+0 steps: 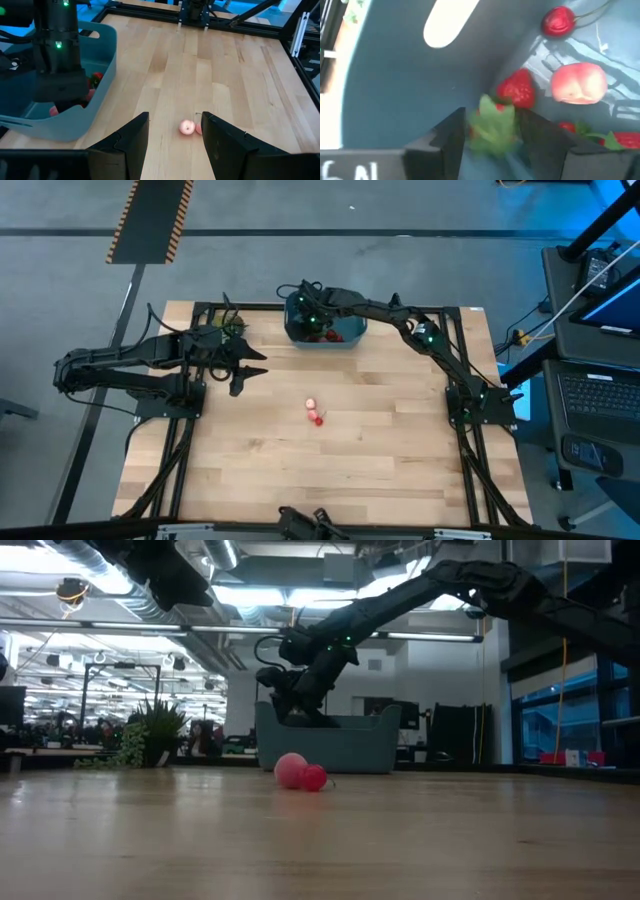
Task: Pick and placing Produce into tupperware
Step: Put the strawberry into the blue bin, then put the cherry into the blue bin
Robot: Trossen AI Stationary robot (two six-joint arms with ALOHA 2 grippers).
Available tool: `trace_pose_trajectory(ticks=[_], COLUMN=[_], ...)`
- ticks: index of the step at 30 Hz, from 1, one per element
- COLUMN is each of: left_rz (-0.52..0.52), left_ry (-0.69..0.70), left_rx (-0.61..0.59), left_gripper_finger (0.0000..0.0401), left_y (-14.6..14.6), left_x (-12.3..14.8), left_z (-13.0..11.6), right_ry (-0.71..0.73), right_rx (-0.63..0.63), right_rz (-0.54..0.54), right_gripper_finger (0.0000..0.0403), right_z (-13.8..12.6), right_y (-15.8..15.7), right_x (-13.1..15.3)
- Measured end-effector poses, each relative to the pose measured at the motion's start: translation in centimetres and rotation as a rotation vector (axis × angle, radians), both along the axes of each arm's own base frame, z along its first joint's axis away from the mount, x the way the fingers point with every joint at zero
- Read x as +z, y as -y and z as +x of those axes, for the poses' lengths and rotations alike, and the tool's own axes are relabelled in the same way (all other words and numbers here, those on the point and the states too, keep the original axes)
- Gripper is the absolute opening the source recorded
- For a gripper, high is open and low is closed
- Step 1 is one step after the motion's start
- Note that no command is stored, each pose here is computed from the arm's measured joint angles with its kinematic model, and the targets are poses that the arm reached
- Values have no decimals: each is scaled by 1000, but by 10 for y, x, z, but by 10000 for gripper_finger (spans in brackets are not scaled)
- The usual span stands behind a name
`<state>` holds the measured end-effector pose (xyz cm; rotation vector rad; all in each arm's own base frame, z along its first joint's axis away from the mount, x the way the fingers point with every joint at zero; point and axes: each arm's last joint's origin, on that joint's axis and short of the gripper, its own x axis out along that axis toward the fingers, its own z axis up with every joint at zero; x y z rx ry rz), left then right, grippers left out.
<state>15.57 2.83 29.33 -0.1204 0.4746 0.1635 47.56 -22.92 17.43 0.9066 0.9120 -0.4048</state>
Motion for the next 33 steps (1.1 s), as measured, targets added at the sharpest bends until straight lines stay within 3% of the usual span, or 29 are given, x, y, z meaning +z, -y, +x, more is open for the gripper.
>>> trace_pose_trajectory(ticks=[9,14,19,25,33], left_rz=[0,0,0,0,0], left_ry=[0,0,0,0,1], left_rx=[0,0,1,1,1], left_gripper_finger=[174,174,174,174,174], left_y=[0,0,0,0,0], left_x=[0,0,0,0,0], left_z=[0,0,0,0,0], right_ry=[0,34,86,64,-13], right_rx=[6,46,124,106,170], right_rz=[-7,-61,-175,-385,-714], right_gripper_finger=[190,190,190,190,190], right_z=[0,-4,-12,-28,-42], right_y=[0,-2,-5,-18,-89], right_x=[0,22,59,110,175])
